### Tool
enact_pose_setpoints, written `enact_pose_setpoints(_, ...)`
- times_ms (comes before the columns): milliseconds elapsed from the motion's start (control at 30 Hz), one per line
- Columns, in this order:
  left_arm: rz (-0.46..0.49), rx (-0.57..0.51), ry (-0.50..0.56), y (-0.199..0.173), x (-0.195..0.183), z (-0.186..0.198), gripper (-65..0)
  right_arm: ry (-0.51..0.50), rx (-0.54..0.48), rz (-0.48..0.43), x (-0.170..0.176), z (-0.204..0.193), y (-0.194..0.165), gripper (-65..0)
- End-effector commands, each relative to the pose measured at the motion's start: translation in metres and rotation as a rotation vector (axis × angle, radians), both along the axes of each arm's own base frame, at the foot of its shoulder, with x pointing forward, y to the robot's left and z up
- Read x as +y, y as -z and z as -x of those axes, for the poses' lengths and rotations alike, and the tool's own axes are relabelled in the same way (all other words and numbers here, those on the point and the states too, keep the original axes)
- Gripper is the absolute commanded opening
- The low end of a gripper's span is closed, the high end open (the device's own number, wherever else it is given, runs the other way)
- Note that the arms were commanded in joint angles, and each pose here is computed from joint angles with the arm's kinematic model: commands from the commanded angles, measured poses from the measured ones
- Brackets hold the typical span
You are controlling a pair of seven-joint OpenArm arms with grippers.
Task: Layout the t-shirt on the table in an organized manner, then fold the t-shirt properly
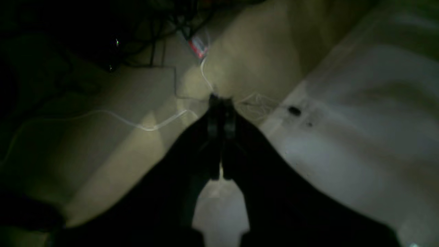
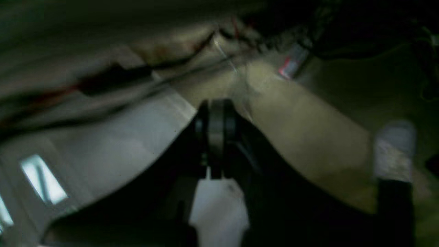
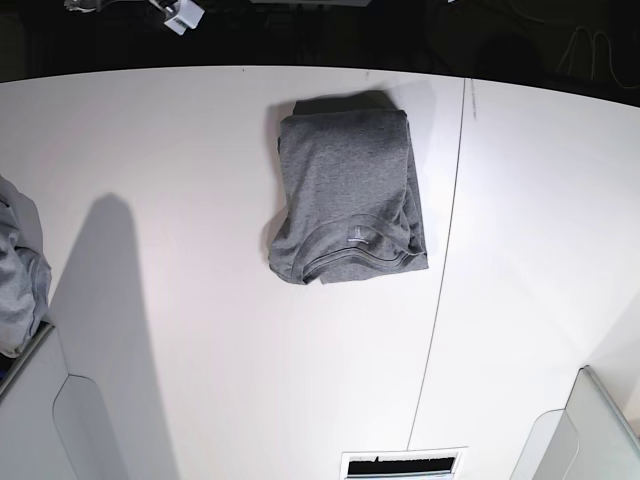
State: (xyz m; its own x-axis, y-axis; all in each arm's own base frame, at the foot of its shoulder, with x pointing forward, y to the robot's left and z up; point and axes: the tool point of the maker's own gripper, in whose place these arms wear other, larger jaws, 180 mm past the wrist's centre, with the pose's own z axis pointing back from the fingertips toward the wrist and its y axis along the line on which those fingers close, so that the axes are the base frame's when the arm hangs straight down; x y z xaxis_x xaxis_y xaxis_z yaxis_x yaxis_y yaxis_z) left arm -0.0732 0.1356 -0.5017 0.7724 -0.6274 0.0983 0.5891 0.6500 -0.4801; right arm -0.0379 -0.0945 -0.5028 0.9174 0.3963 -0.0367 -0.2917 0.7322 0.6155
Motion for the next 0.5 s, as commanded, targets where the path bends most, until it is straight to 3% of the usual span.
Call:
enact_pose_setpoints(0,0.003,0.0,0.02,0.005,0.002,0.003,-64.9,-0.027,-0.007,0.011,-0.001,0.007,0.003,-65.0)
enact_pose_setpoints(133,-0.018,0.061,0.024,0.038,0.014,0.014,-65.0,-0.096,-0.005,0.044,0.001,0.028,0.025,-65.0)
enact_pose_setpoints(267,-0.07,0.163,0.052,0.069,0.023,0.025,-65.0,-0.13,0.073,0.084,-0.008,0.043,0.048,-65.0)
enact_pose_setpoints(467,-0.133,0.196,0.073,0.105,-0.001,0.005,-65.0,-0.111,0.158,0.16,-0.033,0.043,0.072,-65.0)
